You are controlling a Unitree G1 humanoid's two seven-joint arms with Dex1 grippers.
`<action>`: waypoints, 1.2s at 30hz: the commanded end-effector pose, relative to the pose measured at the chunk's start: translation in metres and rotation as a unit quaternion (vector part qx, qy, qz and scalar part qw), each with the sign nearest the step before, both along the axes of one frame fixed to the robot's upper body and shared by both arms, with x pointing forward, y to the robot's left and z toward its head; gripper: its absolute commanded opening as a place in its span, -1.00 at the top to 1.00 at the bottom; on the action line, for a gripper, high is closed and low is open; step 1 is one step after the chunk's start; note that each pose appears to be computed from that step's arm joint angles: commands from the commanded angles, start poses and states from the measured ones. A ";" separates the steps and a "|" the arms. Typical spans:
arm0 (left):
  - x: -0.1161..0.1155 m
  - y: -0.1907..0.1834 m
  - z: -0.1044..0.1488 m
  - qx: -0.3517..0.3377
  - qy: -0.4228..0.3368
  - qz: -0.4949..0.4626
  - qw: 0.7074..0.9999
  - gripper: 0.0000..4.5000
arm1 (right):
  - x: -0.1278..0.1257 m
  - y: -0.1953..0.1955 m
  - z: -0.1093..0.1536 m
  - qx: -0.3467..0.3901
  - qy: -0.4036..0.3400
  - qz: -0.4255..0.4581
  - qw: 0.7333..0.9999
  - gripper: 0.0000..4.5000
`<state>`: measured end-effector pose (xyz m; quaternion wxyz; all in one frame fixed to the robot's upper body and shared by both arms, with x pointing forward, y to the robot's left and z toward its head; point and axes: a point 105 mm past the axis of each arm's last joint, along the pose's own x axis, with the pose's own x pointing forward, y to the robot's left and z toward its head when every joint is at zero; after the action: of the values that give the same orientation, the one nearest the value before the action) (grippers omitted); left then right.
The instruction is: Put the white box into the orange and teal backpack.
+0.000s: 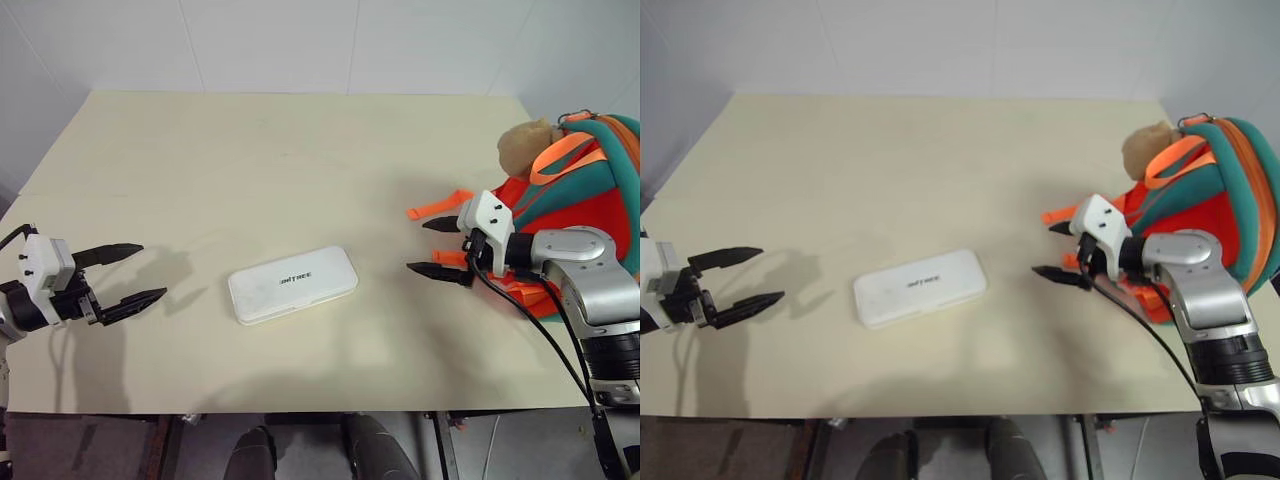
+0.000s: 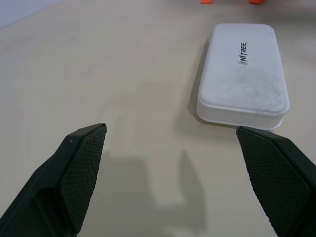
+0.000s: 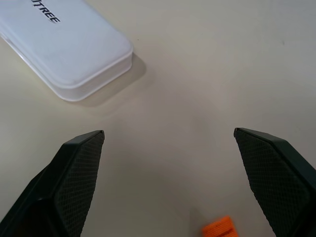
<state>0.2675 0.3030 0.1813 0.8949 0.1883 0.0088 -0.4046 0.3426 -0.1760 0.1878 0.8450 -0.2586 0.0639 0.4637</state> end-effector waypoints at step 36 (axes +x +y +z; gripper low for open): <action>0.029 -0.035 -0.019 -0.040 0.059 0.031 0.997 0.99 | 0.018 0.046 -0.010 0.052 -0.037 -0.095 0.993 1.00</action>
<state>0.2988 0.2732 0.1584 0.9149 0.1146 0.0512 -0.3838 0.3617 -0.1326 0.1759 0.8997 -0.2129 0.0407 0.3789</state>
